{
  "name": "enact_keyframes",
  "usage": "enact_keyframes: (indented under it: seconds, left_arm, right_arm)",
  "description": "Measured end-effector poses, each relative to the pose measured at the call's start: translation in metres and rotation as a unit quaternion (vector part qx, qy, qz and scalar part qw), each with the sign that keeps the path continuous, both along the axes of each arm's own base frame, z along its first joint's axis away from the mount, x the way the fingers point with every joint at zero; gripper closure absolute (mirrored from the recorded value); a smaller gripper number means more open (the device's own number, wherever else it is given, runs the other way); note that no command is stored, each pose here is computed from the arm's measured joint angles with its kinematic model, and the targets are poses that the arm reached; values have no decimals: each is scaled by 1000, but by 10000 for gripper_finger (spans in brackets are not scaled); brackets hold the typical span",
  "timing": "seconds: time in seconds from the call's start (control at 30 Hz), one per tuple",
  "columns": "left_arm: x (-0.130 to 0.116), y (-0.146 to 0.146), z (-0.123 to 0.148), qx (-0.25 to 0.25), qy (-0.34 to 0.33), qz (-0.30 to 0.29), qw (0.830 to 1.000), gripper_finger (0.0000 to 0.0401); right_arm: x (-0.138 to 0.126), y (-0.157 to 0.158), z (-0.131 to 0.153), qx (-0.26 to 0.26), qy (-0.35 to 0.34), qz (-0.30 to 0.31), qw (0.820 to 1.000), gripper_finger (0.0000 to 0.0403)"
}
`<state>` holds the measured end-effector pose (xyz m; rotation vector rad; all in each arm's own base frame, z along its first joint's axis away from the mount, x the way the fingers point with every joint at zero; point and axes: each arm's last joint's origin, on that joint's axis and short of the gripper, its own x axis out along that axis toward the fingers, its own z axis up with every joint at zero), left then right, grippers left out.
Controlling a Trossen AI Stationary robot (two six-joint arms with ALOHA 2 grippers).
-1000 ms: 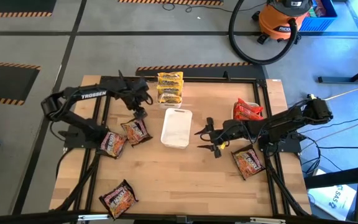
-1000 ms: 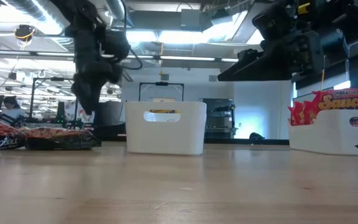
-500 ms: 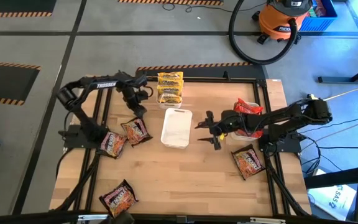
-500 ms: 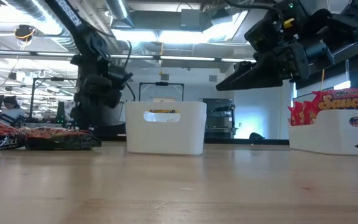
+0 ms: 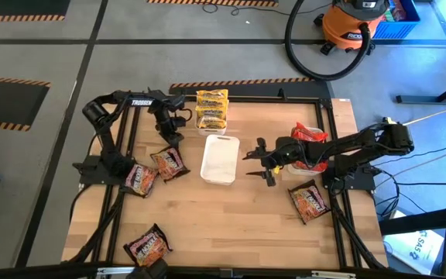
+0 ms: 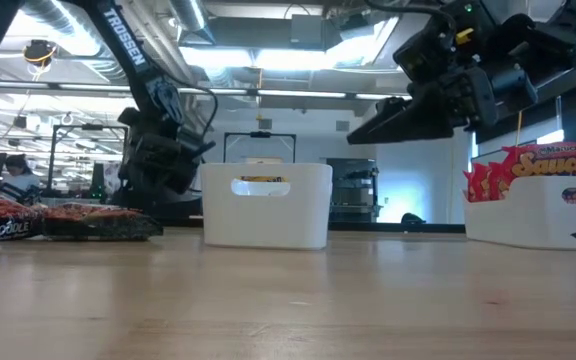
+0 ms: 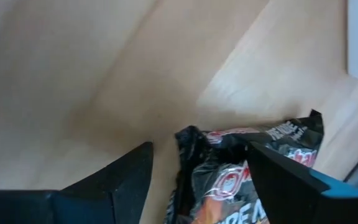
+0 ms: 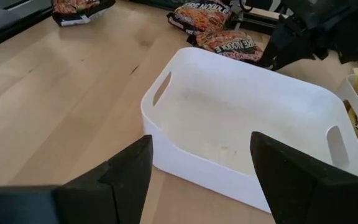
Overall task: Sort Maruchan noodles
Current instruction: Put the black noodle pack into the bottom left white bin
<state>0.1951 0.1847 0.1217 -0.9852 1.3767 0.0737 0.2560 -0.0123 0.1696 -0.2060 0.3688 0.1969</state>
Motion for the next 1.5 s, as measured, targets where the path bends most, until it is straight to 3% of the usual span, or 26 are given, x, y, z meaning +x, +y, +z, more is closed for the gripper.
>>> enact_keyframes:
  seconds: [0.23, 0.73, 1.03, 1.5]
  left_arm:
    - [2, -5, -3, -43, -37, -7, 998, 209]
    - [26, -39, -9, -22, -32, -97, 995, 392]
    - [37, -62, 17, 84, -9, -142, 986, 399]
    - [32, -99, 77, 227, -27, -125, 966, 401]
  right_arm:
    - [0, 0, 1, -1, -4, 0, 1000, 152]
    - [0, 0, 0, 3, 0, -2, 1000, 152]
    - [0, 0, 0, 3, -1, -3, 1000, 152]
    - [1, 1, 2, 42, -3, -7, 999, 152]
